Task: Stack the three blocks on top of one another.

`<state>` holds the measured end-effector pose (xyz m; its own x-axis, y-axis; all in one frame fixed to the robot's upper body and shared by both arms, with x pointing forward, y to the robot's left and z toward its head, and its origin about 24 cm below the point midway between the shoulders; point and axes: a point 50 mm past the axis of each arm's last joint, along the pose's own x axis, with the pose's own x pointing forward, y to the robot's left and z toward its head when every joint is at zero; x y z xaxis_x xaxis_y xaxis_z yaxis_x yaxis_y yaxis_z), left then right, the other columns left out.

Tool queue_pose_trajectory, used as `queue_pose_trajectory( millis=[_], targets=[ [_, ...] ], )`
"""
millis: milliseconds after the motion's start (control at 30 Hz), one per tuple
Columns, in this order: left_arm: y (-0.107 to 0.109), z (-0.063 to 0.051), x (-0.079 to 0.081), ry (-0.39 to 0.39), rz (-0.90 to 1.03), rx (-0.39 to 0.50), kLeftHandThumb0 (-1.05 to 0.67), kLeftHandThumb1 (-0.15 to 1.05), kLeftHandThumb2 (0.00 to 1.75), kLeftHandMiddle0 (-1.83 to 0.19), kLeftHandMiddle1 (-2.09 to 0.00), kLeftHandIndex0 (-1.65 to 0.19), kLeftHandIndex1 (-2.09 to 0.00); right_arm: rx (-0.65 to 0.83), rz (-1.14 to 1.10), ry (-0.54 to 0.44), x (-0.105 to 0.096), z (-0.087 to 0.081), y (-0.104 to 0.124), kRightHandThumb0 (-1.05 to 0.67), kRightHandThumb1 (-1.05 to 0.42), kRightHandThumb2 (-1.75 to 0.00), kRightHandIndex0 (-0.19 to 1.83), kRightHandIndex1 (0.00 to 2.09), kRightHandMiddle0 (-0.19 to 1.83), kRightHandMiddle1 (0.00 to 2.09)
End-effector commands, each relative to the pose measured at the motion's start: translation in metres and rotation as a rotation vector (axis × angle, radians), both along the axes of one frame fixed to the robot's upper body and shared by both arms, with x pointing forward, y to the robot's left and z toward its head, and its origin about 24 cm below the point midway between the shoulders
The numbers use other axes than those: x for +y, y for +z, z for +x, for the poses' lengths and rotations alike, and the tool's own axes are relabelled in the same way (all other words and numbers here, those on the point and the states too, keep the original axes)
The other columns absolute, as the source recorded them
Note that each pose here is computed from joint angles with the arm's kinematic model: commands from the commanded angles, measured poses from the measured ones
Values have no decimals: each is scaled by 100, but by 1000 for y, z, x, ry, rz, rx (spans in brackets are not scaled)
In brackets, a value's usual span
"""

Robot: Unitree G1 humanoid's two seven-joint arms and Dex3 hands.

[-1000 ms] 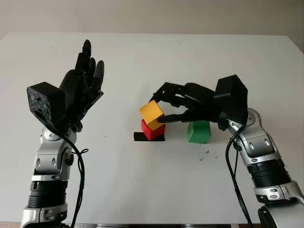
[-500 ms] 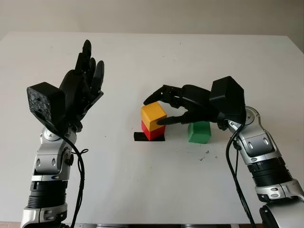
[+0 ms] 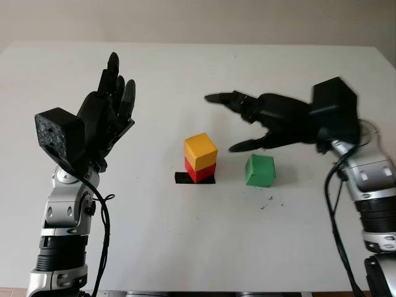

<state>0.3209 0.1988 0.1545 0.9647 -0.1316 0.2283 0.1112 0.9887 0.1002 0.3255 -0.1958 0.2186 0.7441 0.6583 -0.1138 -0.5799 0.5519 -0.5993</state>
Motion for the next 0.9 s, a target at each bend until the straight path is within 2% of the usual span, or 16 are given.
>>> queue_pose_trajectory(
  millis=[0, 133, 200, 267, 367, 567, 867],
  targets=[
    [-1, -2, 4, 7, 14, 2, -70, 105, 65, 19, 0, 19, 0, -134, -64, -24, -8, -8, 26, -83, -92, -6, -13, 4, -1, 25],
    [-1, -1, 4, 5, 11, 0, -70, 105, 65, 19, 0, 19, 0, -276, -202, -110, -24, -24, 51, -75, -92, -6, -2, 7, 18, 22],
    [-1, -1, 4, 6, 8, 2, -69, 105, 66, 19, 0, 19, 0, -324, -272, -168, -31, -32, 54, -69, -90, -5, 5, 8, 27, 19],
    [0, 0, 4, 4, 9, 0, -69, 105, 66, 19, 0, 19, 0, -365, -331, -185, -36, -37, 49, -65, -87, -4, 8, 8, 30, 15],
    [1, 0, 3, 9, 9, 1, -69, 105, 65, 19, 0, 19, 0, -402, -417, -163, -39, -41, 43, -63, -85, -4, 9, 7, 30, 13],
    [2, 0, 4, 8, 17, -4, -69, 105, 64, 19, 0, 19, 0, -507, -653, -58, -38, -49, 29, -64, -85, -5, 7, 5, 34, 11],
    [2, 0, 5, 8, 12, -7, -66, 105, 65, 19, 0, 19, 0, -580, -781, -20, -35, -50, 13, -76, -90, -6, 9, 6, 40, 10]
  ],
)
